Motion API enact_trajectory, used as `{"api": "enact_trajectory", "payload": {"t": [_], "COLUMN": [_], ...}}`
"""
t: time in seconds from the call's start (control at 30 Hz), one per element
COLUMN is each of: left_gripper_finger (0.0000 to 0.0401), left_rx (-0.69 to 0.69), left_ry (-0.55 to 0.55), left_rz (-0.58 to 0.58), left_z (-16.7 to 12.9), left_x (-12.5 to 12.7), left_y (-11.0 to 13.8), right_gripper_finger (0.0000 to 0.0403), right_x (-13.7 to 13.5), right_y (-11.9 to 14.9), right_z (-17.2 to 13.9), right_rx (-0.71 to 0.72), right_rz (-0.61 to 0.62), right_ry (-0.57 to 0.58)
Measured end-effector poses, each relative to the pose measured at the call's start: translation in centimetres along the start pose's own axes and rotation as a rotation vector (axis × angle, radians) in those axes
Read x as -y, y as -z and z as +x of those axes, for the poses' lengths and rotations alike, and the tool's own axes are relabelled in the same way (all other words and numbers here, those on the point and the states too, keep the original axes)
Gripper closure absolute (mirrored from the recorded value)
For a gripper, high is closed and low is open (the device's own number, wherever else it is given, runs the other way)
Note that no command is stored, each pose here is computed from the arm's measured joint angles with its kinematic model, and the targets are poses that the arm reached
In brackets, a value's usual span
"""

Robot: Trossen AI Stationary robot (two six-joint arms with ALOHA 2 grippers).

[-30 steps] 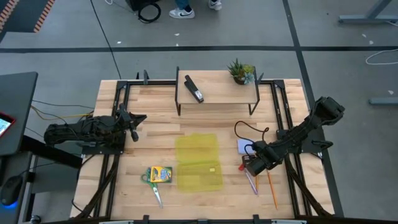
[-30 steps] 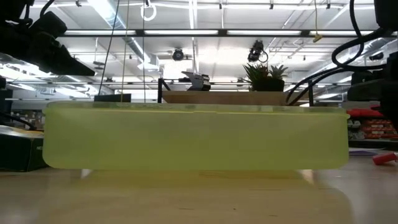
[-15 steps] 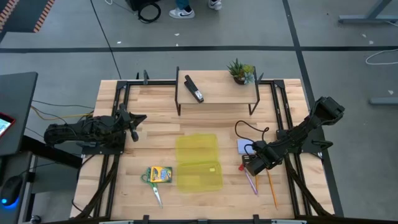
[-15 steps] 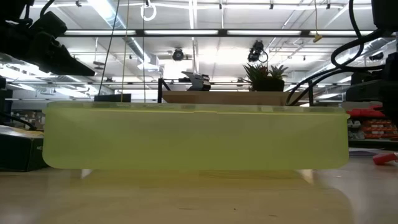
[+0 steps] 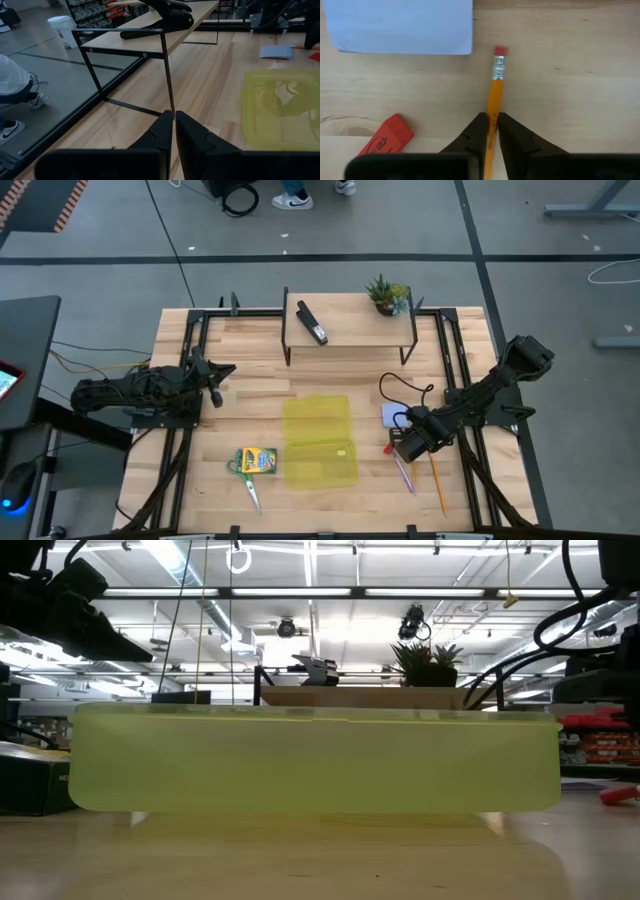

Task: Pack school essentials
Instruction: Put the left yellow pencil into the yellow supply box

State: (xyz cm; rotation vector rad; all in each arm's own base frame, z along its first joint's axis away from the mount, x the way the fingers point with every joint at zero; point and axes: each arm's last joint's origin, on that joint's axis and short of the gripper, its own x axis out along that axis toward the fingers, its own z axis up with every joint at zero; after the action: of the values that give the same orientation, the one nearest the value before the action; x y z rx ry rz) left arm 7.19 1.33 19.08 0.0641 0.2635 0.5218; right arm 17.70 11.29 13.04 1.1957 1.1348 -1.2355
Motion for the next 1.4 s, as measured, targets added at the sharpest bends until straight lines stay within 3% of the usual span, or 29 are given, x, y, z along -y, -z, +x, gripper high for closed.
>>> {"api": "enact_trajectory", "payload": {"t": [0.3, 1.4], "left_gripper_finger": [0.0362, 0.0371], "left_rx": [0.000, 0.000], "left_ry": [0.000, 0.000], "left_rz": [0.000, 0.000], "left_z": [0.0, 0.0], "left_x": [0.0, 0.0], "left_y": [0.0, 0.0], "right_gripper_finger": [0.0373, 0.0375], "right_x": [0.0, -1.0], "right_y": [0.0, 0.4], "right_z": [0.0, -3.2], "right_rx": [0.004, 0.067], "right_rz": [-0.004, -0.235], "right_ry": [-0.005, 0.053]}}
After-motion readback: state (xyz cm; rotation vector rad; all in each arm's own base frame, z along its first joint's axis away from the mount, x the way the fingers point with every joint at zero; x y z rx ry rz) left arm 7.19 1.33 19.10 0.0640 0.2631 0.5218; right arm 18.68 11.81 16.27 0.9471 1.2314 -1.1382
